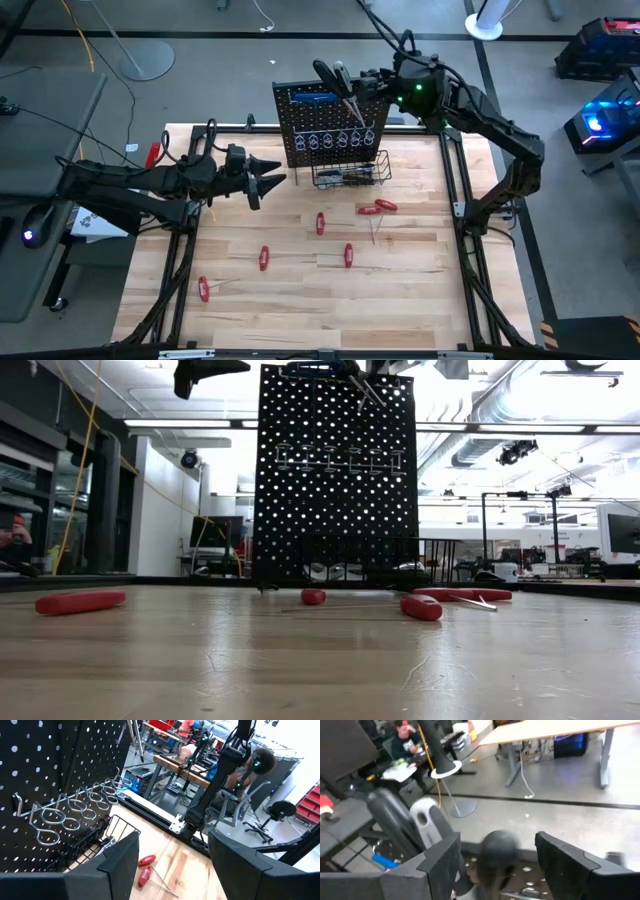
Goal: Hang tools onto peg board
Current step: Hang the black screwdriver on the pegboard
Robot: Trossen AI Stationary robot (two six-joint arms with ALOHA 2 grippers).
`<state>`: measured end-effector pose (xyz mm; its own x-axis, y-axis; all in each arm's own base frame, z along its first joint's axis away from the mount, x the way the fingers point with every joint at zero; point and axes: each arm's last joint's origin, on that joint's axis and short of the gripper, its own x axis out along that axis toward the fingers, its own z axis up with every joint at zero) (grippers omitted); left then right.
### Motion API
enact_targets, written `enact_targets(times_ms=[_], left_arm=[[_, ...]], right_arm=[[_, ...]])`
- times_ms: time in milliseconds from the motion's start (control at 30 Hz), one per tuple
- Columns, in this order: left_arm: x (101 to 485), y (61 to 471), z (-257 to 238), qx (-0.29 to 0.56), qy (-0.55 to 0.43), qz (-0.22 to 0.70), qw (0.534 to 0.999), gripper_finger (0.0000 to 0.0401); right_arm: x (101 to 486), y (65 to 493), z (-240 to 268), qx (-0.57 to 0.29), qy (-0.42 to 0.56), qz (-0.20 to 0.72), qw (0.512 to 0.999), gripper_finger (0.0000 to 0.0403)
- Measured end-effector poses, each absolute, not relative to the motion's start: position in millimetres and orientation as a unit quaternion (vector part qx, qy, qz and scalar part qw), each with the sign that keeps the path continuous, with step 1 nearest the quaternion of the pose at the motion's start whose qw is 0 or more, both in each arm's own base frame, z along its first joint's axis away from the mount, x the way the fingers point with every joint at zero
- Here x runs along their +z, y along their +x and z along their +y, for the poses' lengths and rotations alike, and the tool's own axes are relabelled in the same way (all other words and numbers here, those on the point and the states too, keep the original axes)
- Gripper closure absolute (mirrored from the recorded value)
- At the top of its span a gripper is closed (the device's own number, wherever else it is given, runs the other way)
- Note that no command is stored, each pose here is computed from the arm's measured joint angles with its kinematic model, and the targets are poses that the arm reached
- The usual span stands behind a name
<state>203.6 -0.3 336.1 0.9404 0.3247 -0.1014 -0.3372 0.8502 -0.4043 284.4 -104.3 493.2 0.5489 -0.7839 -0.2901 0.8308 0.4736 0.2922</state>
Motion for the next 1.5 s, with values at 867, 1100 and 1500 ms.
enact_targets(times_ms=[867,1100,1500], left_arm=[[335.2,203.4,-0.3,0.173,-0.216,0.018,0.961,0.0172],[333.2,203.2,-0.3,0.176,-0.213,0.028,0.961,0.0172],[332.6,203.1,-0.3,0.176,-0.212,0.032,0.961,0.0172]], right_arm=[[485.3,294.2,-105.7,-0.490,0.187,0.070,0.848,0.0300],[488.3,292.3,-105.5,-0.491,0.185,0.061,0.849,0.0300],[495.2,285.6,-103.6,-0.488,0.178,0.050,0.853,0.0300]])
